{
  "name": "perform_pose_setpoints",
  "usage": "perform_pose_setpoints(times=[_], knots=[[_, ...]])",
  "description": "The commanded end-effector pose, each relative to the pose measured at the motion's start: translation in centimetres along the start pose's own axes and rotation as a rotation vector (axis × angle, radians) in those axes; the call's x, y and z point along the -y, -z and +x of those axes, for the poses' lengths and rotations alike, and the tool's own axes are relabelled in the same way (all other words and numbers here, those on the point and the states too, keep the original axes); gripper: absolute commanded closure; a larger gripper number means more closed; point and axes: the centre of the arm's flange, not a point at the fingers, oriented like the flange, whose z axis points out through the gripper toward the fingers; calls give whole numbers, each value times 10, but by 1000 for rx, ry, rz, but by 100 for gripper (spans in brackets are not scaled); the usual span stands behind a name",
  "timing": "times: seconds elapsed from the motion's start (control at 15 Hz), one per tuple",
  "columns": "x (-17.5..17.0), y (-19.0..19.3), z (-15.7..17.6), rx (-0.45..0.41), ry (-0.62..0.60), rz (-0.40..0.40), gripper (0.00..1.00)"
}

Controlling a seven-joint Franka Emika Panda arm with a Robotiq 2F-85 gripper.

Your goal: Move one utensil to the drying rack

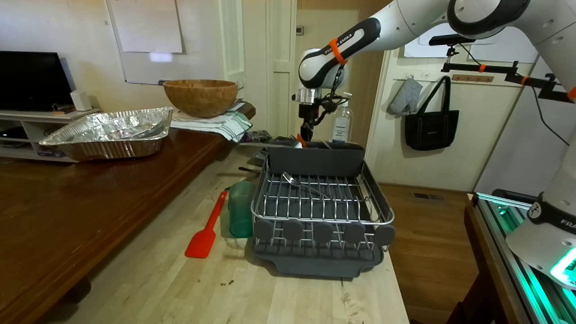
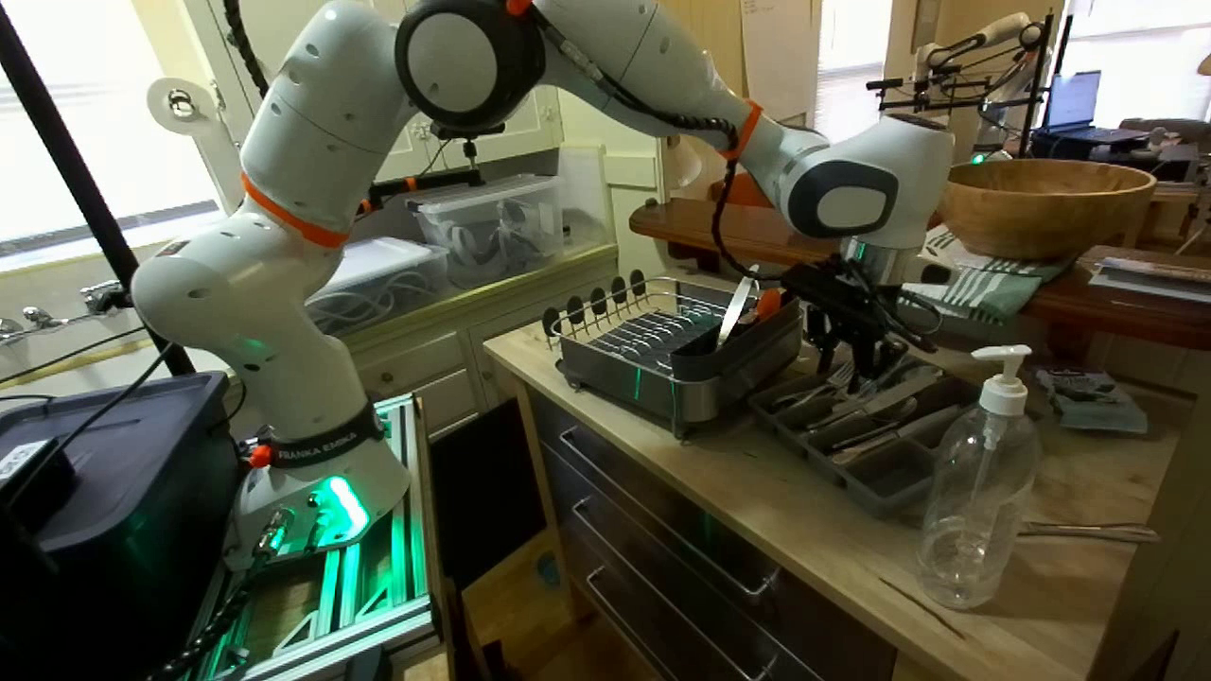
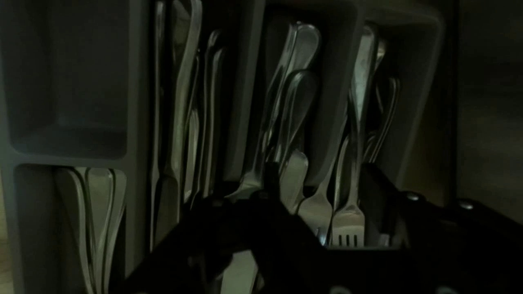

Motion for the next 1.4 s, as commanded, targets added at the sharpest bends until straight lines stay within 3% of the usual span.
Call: perform_pose_setpoints(times=[0.0, 0.13, 0.2, 0.6, 0.93, 1.33], knots=[[-6, -11, 14, -58, -18, -17, 14], [-11, -14, 22, -89, 2, -42, 1], [-14, -13, 27, -101, 3, -45, 0], [-11, -8, 20, -101, 2, -64, 0], [-13, -24, 41, -121, 6, -49, 0], [-24, -46, 60, -118, -16, -53, 7]])
